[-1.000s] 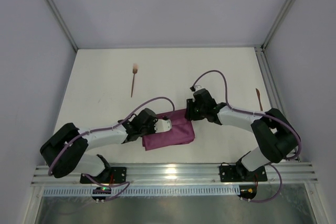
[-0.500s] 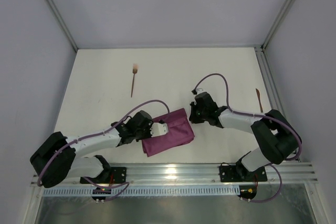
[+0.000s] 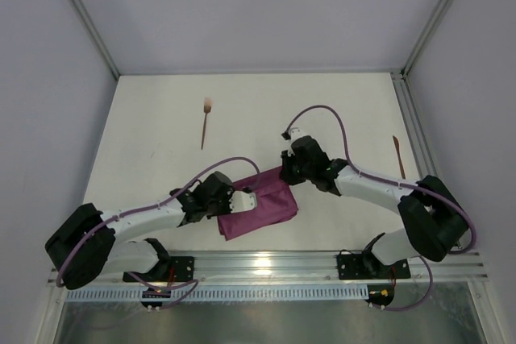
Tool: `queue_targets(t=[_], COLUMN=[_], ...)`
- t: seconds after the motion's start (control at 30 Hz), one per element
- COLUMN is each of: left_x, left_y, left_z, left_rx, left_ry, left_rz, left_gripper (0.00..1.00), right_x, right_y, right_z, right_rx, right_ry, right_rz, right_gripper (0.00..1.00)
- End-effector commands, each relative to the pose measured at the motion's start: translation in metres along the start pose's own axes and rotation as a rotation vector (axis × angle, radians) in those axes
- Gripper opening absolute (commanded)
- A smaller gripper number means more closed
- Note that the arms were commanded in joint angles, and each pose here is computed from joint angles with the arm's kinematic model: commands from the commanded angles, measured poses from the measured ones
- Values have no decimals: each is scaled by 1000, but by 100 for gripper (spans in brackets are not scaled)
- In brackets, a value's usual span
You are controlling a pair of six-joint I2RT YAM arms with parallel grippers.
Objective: Fold the napkin into a case and place the utensils inside
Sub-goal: Pick up the 2/3-rectangle-folded napkin from the center of the board.
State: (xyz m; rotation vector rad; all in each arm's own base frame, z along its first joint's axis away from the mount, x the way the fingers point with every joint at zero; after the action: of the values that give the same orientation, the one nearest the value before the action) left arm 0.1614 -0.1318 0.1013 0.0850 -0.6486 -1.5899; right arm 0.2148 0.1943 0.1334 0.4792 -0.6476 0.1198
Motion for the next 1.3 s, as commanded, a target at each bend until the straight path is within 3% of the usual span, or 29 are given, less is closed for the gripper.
queue_targets(t=[0.0,0.1,0.3,0.47,0.73,0.87,0.97,1.0,1.1,1.27], left_x=[-8,-11,-6,7,35,48,47,49,47,40], left_y=[-8,-11,-5,2,18,25,8,-2,-34,-47], left_z=[-7,-10,-4,11,52,71,70,69,62,47], left_rx=[-33,-41,-24,-36,-95,-136,-209,-229,-307,-298], left_ry=[28,45,11,-58,-218,-282,-251,-239,-250,-197], left_rz=[-8,-14,-8,33,53,21,-138,-265,-452,-605], left_gripper=[11,11,12,21,46,48,50,52,55,59], right_x=[6,0,-20,-34,-34,-31,-28,-28,-31,-32], right_y=[25,29,15,4,1,3,3,3,0,-2], right_z=[-15,-31,-51,-56,-53,-54,-53,-54,-54,-55], right_rx=[99,137,53,9,-15,-20,-29,-32,-56,-68], right_ry=[12,26,101,158,151,147,142,140,163,170], right_rz=[64,26,-11,-45,-73,-64,-57,-56,-53,-56], right_gripper=[11,9,7,6,5,5,5,5,4,4])
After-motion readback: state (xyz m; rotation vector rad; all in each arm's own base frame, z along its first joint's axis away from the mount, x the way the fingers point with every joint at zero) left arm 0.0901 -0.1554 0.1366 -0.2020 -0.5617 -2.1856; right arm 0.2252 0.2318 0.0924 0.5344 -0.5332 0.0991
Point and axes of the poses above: each gripper's point midway between its finger pads, its own z axis back along the fingers, its own y axis along the line the jaws close on, x = y × z, the point moved 10 cm from there along z, back along the fingers, and after that the axes turned 10 degrees about -z, right-handed, at the moved point
